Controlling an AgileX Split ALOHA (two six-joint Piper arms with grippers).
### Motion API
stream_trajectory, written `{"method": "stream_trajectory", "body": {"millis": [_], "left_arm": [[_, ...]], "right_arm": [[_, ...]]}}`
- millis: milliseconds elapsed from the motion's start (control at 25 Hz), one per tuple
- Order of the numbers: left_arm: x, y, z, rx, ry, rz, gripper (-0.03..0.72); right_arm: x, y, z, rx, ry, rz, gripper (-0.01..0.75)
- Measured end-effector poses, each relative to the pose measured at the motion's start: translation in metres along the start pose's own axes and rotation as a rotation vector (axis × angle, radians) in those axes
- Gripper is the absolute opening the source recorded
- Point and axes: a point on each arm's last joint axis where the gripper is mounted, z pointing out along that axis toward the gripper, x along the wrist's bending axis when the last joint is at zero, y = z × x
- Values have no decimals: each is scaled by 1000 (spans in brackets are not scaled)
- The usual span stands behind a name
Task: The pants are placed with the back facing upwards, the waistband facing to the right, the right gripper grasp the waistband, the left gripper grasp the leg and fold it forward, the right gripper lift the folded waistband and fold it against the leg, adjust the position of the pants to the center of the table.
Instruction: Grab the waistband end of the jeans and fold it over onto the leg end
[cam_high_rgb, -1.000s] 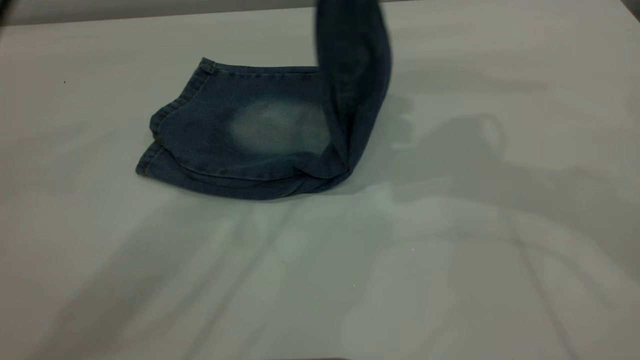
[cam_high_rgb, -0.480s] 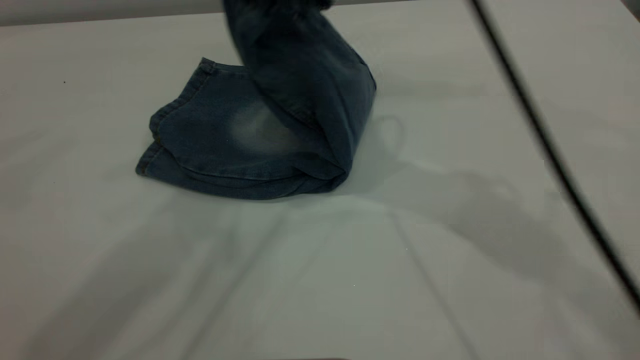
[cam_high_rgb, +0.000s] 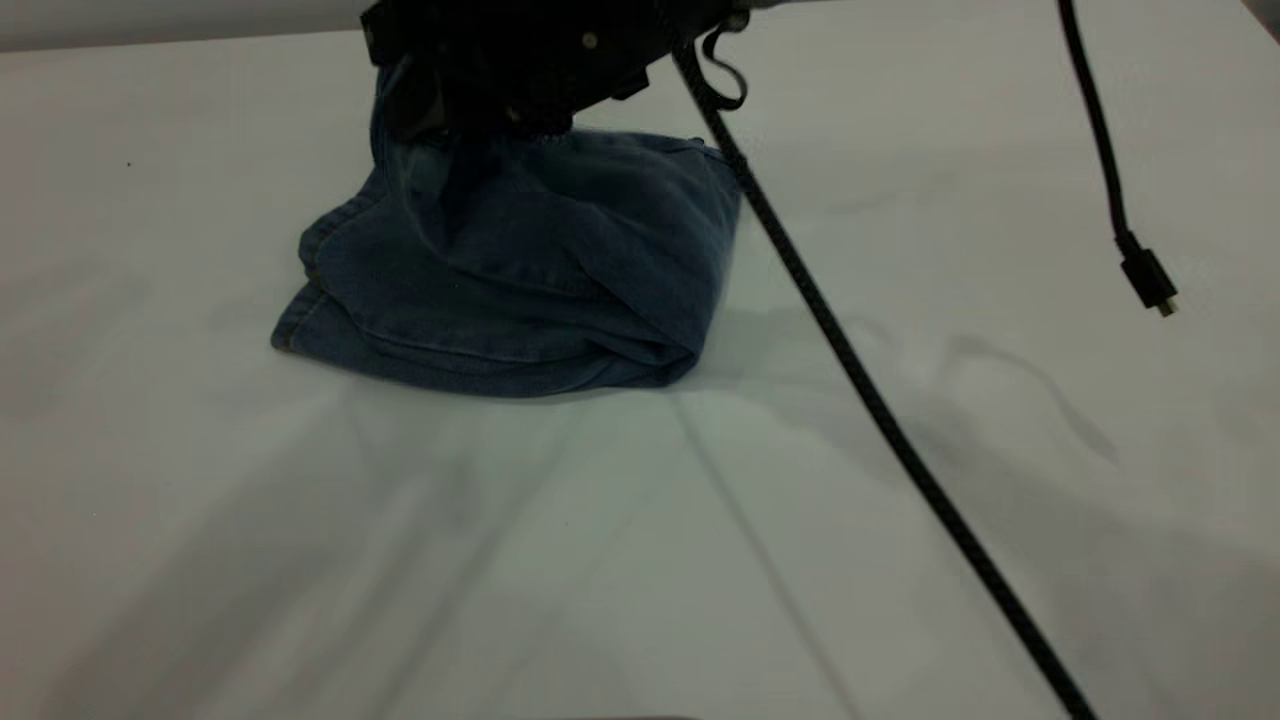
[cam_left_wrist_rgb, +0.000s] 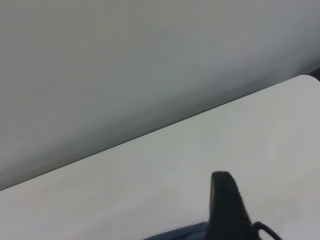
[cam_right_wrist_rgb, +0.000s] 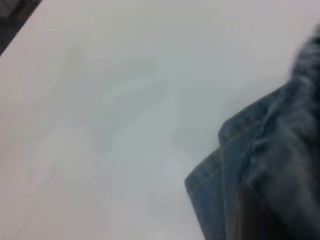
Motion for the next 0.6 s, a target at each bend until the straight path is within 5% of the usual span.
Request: {"method": "stream_trajectory", "body": {"millis": [280, 600], "left_arm": [[0, -1, 0, 14, 2, 0, 390], [4, -10, -1, 116, 22, 65, 390]], "right_arm": [[6, 3, 3, -2, 26, 6, 580], [13, -6, 2, 151, 58, 140, 567]]}}
